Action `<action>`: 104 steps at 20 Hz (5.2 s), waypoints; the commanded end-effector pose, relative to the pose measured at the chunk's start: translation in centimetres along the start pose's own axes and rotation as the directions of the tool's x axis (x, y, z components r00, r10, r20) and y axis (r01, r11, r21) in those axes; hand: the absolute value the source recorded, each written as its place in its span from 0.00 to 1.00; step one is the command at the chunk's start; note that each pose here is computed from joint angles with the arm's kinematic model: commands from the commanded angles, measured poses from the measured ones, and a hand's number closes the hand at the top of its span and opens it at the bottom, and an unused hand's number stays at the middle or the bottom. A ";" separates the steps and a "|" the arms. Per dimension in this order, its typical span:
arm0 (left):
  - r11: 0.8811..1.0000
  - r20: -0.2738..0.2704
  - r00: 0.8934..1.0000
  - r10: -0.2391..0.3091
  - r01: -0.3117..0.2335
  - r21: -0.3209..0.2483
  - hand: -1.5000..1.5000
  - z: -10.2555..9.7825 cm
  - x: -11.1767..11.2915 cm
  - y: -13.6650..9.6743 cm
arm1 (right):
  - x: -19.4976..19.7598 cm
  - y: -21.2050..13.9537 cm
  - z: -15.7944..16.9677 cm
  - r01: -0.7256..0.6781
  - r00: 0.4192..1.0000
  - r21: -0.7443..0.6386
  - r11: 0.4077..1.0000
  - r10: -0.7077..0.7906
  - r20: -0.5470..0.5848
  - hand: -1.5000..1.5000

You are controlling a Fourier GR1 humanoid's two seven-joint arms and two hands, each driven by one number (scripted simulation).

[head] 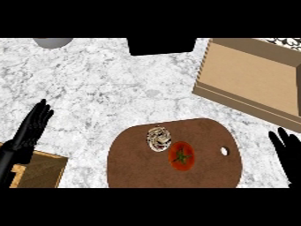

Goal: Pick the tomato from the cutting board and place it in the cardboard box

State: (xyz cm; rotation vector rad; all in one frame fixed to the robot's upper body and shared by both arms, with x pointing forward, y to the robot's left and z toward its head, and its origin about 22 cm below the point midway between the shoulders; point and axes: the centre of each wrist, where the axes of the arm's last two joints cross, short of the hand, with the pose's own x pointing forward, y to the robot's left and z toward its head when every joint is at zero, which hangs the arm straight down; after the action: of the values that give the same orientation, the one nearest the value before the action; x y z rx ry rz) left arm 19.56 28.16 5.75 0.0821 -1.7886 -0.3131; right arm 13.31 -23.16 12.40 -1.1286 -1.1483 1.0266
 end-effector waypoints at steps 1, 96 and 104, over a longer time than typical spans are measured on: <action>0.989 -0.004 0.991 -0.134 0.134 -0.060 0.50 -2.3 0.6 2.3 | 2.2 0.0 1.6 -0.045 0.991 0.047 0.998 0.050 -0.123 0.00; 0.984 0.008 0.994 -0.112 0.112 -0.140 0.50 -9.3 -1.1 -0.5 | 4.2 -8.8 -17.5 0.399 0.831 -0.184 0.898 -0.270 0.486 1.00; 0.979 0.006 0.993 -0.119 0.118 -0.166 0.50 -8.5 -1.6 0.3 | -3.0 -11.3 -23.1 0.379 0.893 -0.251 0.891 -0.281 0.352 1.00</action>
State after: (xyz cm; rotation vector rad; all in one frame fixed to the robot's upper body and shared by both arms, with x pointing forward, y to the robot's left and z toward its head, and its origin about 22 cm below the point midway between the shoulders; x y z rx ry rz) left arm 29.51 26.38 9.21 0.1049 -1.8102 -0.5582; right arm 34.19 -27.06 20.82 -0.9165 -1.7900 0.8135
